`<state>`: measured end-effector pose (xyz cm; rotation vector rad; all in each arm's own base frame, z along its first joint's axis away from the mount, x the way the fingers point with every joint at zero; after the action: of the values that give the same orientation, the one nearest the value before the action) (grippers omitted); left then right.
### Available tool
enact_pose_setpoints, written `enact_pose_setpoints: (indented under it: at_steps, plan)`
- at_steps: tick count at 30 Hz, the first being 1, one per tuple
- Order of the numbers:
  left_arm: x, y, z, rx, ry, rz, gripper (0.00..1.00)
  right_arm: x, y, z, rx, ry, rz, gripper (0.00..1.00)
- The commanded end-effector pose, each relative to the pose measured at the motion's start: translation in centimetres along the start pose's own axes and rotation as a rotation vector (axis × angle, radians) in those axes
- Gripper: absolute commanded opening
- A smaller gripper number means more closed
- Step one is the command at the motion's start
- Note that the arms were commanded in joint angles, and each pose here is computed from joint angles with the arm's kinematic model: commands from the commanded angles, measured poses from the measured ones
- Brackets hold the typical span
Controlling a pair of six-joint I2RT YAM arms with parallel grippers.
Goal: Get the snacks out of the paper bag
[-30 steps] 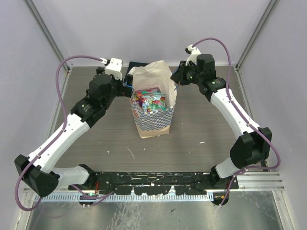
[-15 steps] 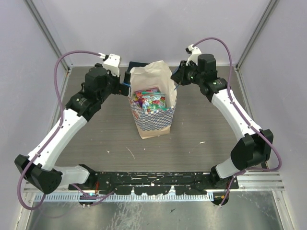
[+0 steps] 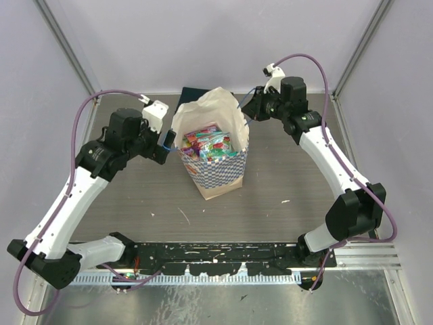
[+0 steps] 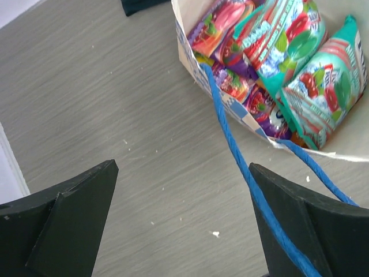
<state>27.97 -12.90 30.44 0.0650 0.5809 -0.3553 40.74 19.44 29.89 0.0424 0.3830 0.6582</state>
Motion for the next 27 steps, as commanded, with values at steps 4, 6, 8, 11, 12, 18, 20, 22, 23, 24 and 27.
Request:
enact_pose_setpoints:
  at_steps: [4,6,8,11,12,18,20,22,23,24,27]
  plan:
    - [-1.4,0.9,-1.9,0.092,0.136,0.009,0.98,-0.5,0.1,2.0,-0.027,-0.075,0.012,0.20]
    - [-0.6,1.7,-3.5,0.102,0.206,0.053,0.98,-0.6,-0.2,2.3,-0.022,-0.077,0.004,0.20]
    - [0.3,2.5,-5.1,0.105,0.260,0.109,0.98,-0.4,-0.6,2.6,-0.012,-0.075,-0.003,0.20]
    - [1.0,3.3,-6.4,0.095,0.282,0.161,0.98,-0.4,-1.0,3.3,-0.002,-0.084,-0.008,0.20]
    - [1.0,3.3,-6.6,0.089,0.277,0.163,0.98,-0.3,-1.3,3.4,0.003,-0.084,-0.012,0.20]
    - [-0.2,3.5,-5.9,0.075,0.221,0.173,0.98,0.4,-2.2,5.9,-0.032,-0.078,0.014,0.22]
    - [-1.1,3.2,-4.5,0.065,0.171,0.149,0.98,1.3,-2.8,6.1,-0.038,-0.045,0.012,0.22]
    - [-2.3,2.6,-2.9,0.063,0.111,0.112,0.98,1.9,-3.0,6.6,-0.051,-0.036,0.021,0.24]
    - [-3.0,2.4,-2.1,0.069,0.080,0.093,0.98,2.0,-3.0,6.8,-0.056,-0.027,0.025,0.26]
    - [-3.9,2.0,-1.4,0.079,0.045,0.063,0.98,2.1,-3.1,7.0,-0.063,-0.027,0.024,0.28]
    - [-6.6,-0.2,-0.2,0.119,-0.020,-0.096,0.98,1.4,-2.5,8.5,-0.083,-0.052,0.042,0.39]
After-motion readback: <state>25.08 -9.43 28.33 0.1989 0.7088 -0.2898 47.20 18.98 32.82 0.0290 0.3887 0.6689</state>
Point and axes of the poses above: each gripper's point midway between its finger pads, its own x axis out along the fingers, its own y axis along the line the jaws close on, z = x × y, the point moved 1 cm from there along -x, back along the fingers, and after that the axes turned 13 degrees about -x, right-handed, at the moved point
